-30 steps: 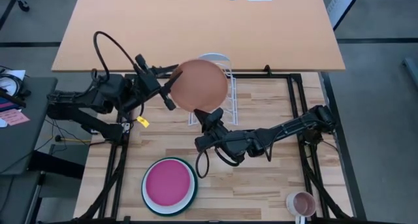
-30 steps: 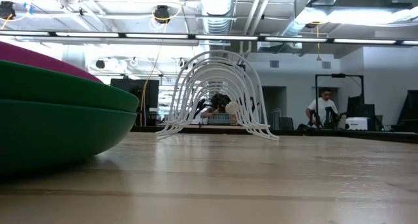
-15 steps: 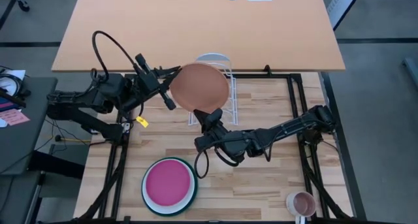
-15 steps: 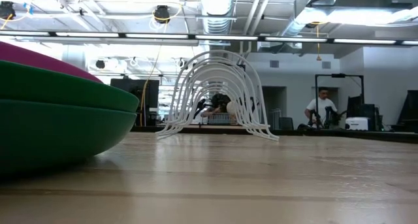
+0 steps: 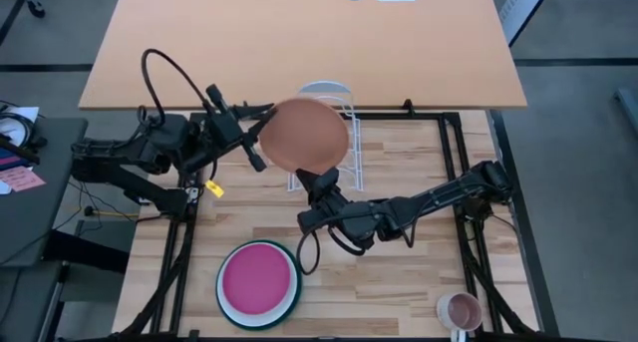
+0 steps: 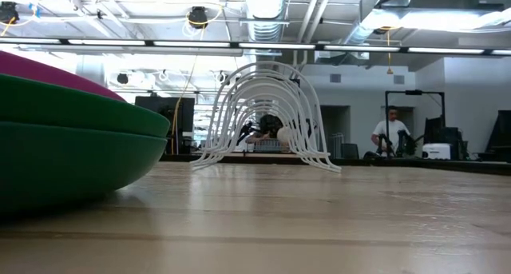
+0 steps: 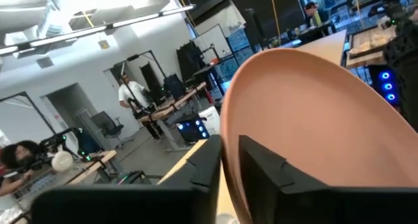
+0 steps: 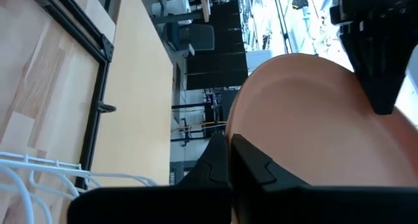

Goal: Sort dishes
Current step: Put the orange plate on the dish rack

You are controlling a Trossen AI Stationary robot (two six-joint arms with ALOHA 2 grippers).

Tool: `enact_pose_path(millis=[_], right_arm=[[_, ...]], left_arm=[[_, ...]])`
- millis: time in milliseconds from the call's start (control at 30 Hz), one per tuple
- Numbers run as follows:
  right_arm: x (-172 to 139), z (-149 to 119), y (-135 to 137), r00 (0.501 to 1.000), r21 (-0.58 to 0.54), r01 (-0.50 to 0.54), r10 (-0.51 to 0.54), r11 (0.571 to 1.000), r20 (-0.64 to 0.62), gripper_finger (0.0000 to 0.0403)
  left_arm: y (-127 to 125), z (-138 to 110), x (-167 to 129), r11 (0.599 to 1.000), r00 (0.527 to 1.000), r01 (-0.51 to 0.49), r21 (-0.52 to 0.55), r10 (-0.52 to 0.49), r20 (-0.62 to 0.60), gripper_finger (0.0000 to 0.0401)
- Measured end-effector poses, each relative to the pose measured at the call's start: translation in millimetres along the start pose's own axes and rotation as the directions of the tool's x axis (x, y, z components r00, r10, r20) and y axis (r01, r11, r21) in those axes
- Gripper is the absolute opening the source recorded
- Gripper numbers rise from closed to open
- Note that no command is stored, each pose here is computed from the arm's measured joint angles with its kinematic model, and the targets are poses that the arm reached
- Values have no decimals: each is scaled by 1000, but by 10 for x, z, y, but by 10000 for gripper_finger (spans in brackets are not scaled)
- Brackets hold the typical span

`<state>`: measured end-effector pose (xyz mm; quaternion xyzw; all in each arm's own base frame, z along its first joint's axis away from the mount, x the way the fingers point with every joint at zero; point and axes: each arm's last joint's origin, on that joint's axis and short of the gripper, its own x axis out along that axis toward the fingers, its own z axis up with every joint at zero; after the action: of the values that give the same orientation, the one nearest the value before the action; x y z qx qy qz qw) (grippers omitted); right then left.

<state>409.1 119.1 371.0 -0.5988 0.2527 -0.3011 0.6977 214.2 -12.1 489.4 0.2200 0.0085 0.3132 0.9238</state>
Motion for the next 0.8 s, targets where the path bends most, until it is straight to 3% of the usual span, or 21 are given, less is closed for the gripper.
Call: enact_pose_path(millis=[167, 267, 567, 700, 800], right_arm=[[3, -5, -1, 1000, -9, -4, 4, 1000, -2, 0], [2, -5, 4, 1000, -15, -7, 7, 1000, -1, 0], [25, -17, 6, 1000, -19, -8, 8, 1000, -7, 0], [25, -18, 8, 1000, -19, -9, 9, 1000, -7, 0], [29, -19, 8, 1000, -18, -9, 9, 1000, -7, 0]], left_arm=[[85, 76, -14, 1000, 1000, -4, 4, 4, 4, 136], [248, 227, -92, 998, 999, 49, -43, -48, 22, 161], [615, 607, -231, 978, 982, 187, -95, -187, 6, 170], [560, 653, -116, 948, 946, 312, -60, -316, -77, 171], [430, 631, 79, 933, 917, 359, 5, -352, -188, 171]])
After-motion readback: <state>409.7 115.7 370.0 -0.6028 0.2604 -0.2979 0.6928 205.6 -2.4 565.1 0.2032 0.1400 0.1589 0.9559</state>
